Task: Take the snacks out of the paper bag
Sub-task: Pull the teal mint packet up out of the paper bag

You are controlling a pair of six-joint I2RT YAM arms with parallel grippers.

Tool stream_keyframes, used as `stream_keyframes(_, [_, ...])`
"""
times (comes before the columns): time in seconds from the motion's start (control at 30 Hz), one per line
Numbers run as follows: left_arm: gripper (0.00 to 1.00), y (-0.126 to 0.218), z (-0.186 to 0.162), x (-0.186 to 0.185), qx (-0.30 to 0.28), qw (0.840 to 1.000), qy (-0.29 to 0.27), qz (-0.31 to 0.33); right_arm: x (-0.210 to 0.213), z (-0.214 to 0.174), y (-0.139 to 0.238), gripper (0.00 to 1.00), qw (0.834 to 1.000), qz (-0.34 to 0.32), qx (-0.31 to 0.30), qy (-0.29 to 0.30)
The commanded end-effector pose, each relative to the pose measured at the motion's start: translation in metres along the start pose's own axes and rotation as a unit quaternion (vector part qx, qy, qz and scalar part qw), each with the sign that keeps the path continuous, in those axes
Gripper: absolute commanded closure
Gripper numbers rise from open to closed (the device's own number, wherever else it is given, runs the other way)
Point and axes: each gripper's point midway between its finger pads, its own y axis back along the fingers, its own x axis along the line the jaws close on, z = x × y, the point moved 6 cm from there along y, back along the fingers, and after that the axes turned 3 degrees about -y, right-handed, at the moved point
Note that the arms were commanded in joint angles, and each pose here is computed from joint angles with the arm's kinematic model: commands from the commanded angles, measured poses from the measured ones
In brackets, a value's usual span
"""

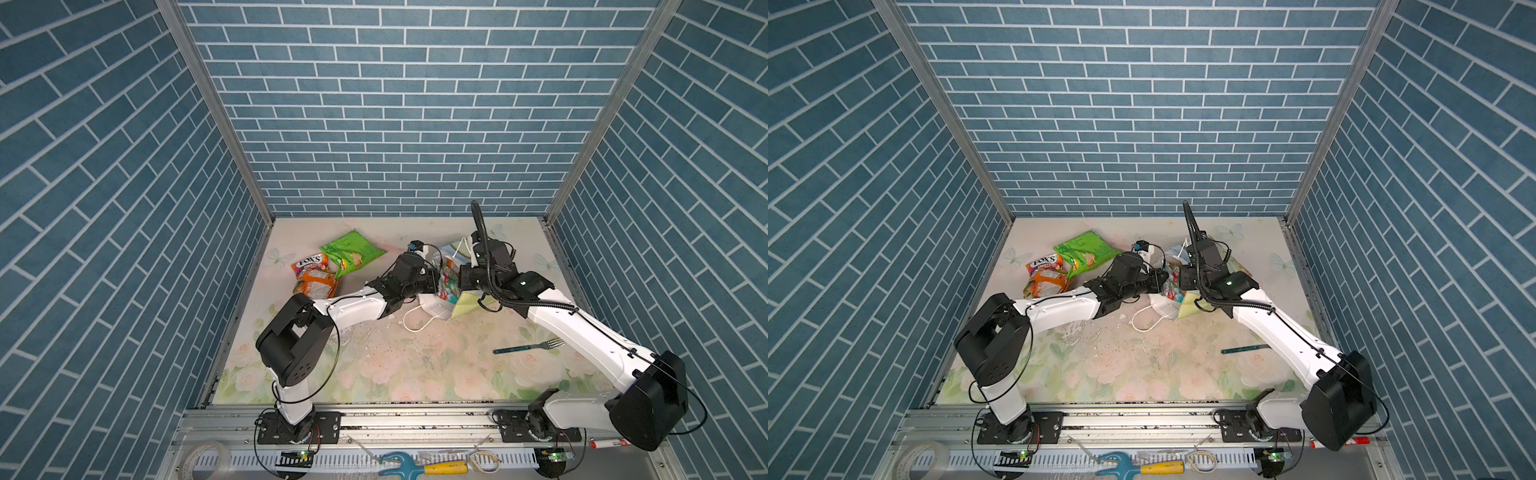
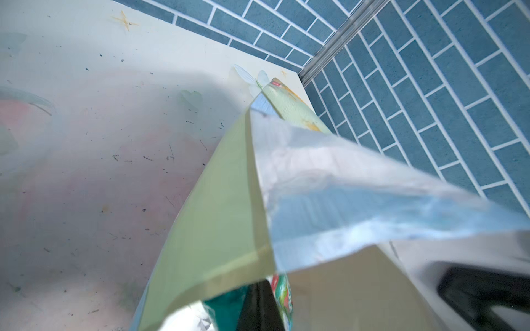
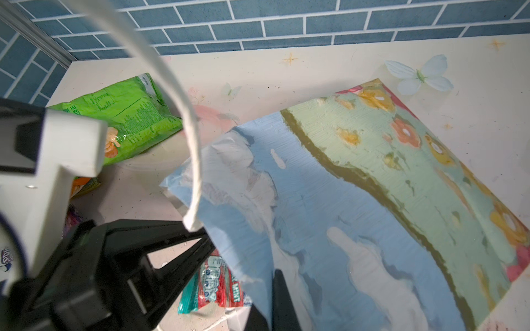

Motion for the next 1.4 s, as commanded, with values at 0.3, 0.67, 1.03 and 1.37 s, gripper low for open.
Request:
stream_keyframes(0.3, [1.00,0.034,0.017,-0.010,-0.043,0.999,-0.006,-0.016,-0.006,-0.004,0.010,1.00,0.999,-0.002,-0.014,-0.030])
stream_keyframes(0.67, [1.00,0.067,0.025,-0.015,-0.074,0.997,-0.018,-0.014,-0.011,-0.009,0.013,1.00,1.000,-0.013,-0.011,-0.021])
stream_keyframes(1.03, [1.00,0.078,0.025,-0.016,-0.080,0.996,-0.021,-0.021,-0.013,-0.014,0.013,1.00,1.000,-0.017,0.001,-0.002])
stream_keyframes(1.37, [1.00,0.086,0.025,-0.024,-0.079,0.996,-0.012,-0.050,-0.015,-0.016,0.020,1.00,0.997,-0.015,0.013,0.077])
